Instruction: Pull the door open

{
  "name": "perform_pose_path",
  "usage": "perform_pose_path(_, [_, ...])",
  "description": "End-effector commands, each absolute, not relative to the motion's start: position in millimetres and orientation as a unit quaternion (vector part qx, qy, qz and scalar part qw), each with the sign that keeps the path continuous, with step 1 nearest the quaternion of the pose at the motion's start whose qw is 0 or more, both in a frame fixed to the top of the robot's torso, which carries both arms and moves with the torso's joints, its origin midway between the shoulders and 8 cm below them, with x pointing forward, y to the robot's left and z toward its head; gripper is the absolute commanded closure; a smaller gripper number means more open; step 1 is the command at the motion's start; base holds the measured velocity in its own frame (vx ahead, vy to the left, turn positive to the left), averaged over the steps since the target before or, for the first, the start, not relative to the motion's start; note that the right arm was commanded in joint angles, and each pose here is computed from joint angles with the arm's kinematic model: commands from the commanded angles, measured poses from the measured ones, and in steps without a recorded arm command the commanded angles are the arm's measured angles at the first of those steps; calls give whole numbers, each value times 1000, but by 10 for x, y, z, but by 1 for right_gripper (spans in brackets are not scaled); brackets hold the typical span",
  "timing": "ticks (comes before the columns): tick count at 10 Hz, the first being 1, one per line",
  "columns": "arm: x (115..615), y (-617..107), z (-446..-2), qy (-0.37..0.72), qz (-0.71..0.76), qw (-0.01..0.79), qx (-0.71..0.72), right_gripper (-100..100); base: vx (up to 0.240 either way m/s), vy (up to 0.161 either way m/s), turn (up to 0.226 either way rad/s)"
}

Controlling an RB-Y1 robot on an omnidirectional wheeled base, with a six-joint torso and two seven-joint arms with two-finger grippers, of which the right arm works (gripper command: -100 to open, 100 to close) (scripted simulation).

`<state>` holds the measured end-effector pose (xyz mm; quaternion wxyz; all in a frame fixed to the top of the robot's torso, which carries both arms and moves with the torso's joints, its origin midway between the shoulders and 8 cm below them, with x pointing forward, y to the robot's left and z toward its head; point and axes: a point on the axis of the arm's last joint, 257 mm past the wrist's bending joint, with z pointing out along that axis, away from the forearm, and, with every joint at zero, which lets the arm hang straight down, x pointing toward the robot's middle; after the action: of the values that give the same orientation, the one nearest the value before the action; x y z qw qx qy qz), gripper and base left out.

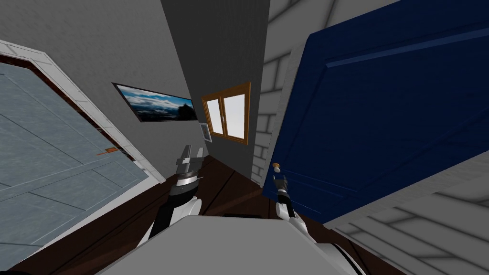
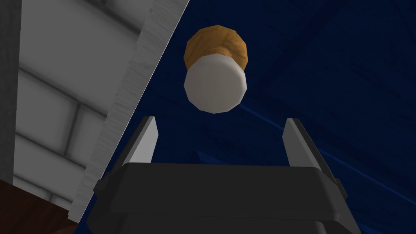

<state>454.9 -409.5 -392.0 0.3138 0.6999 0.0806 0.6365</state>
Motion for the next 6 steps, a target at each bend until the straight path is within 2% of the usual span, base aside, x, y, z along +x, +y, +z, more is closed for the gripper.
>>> perform_pose_path(1, [4564, -4062, -3921, 56, 646, 294, 702, -100, -54, -7, 23])
perform_pose_path(6, [4607, -3978, -3919, -5, 667, 243, 705, -100, -50, -10, 20])
